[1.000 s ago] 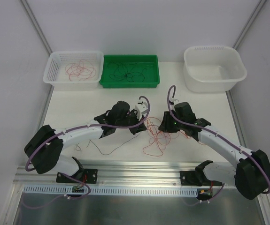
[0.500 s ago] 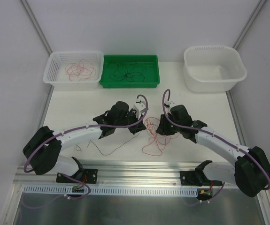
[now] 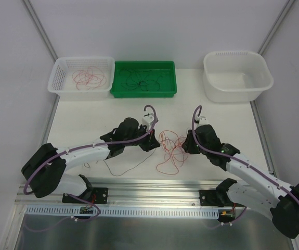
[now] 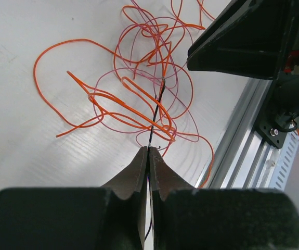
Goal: Untangle the cables
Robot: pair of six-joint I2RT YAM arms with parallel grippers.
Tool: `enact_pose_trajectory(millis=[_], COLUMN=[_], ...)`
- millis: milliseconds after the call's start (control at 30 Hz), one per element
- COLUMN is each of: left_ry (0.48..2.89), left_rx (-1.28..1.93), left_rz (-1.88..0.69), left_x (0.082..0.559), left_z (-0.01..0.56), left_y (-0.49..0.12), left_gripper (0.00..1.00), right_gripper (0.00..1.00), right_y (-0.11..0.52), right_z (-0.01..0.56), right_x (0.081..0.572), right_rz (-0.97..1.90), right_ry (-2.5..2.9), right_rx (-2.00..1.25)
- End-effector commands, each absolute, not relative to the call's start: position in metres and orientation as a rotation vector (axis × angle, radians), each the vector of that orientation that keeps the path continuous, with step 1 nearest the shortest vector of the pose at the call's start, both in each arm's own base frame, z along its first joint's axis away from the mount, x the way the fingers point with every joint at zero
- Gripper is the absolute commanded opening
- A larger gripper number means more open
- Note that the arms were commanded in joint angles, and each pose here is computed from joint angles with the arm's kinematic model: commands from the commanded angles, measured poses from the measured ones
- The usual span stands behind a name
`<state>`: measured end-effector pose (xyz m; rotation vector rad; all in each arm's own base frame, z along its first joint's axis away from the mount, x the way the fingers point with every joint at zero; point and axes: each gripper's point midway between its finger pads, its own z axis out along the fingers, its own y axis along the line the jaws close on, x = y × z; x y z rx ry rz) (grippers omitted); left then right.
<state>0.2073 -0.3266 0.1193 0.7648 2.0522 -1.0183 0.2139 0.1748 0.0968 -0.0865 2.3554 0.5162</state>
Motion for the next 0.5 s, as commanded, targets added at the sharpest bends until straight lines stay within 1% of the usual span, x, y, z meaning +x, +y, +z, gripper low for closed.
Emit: enact_pose_trajectory(millis=[0,33,100,167,333,467], left_ry=[1.957,1.955,1.952,1.946,1.949,1.953], left_rx=[0.702,0.701,0.697,0.687,0.676,0.675], left_rz=[-1.127,-1.138,-1.166,-1.180,-1.213,-1.222], left_x=[0.203,0.202,0.200,0.199,0.195,0.193], left_z=[0.148,0.148,0.149,0.151,0.150,0.149], left_y=[-0.341,-0.342,-0.346,-0.349,-0.352,-0.354], left_gripper=[0.00,0.00,0.00,0.00,0.00,0.00], right_gripper=[0.26,0.22,0.18,0.18,0.18,0.18], right_y=[0.176,0.184,0.190,0.202,0.207,0.212], right_z=[0.093,0.094,0.087,0.089,0.087,0.095], right_x=[0.215,0.216,0.212,0.213,0.218,0.220], right_rz=[0.543,0.592,0.637,0.719,0.752,0.788], right_ry=[2.338,2.325,2.325,2.288,2.224,2.174], right_rx=[-0.027,-0.048,-0.077,-0.108,-0.136,-0.142])
